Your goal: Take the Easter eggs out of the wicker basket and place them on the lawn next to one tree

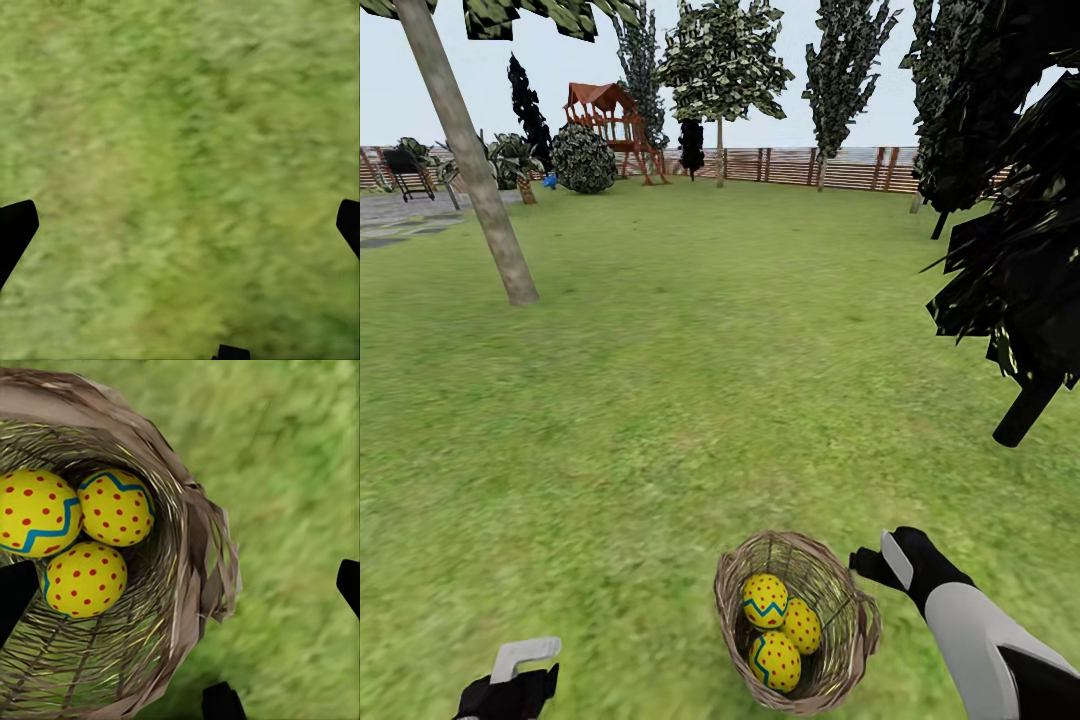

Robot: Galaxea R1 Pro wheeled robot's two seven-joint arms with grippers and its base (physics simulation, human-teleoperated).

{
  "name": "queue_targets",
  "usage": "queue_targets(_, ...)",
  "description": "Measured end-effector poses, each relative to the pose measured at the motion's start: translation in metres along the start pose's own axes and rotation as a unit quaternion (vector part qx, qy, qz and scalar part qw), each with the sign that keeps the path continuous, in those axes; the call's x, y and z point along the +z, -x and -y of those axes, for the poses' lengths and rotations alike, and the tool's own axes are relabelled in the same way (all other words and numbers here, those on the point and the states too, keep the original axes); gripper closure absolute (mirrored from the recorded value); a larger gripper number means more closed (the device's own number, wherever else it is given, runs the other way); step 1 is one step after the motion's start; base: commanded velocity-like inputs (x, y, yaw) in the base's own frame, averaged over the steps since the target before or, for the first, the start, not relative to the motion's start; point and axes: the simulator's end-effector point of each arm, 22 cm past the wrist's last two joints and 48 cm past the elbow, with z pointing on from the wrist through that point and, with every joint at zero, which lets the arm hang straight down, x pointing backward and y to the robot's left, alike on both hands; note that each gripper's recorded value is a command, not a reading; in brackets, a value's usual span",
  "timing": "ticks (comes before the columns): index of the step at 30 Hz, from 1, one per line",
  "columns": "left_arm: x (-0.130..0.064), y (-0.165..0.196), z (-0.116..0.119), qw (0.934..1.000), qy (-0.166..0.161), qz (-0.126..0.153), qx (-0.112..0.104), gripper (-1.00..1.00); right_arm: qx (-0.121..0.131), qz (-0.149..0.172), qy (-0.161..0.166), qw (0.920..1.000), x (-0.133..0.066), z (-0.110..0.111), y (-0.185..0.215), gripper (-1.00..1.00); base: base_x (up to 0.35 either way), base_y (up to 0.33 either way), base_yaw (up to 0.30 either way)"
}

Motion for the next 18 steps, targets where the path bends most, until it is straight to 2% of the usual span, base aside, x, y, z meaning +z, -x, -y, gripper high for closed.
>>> queue_targets(5, 0.003, 0.0, 0.002, 0.9998, 0.0, 0.021, 0.0, -1.0, 0.002, 0.004, -0.003, 1.0, -0.001, 0.005, 0.005, -1.0, 0.0, 0.0, 0.0)
queue_targets(18, 0.015, -0.025, 0.003, 0.9999, 0.0, 0.011, 0.001, -1.0, 0.001, 0.004, -0.008, 1.0, 0.004, 0.009, 0.004, -1.0, 0.0, 0.0, 0.0)
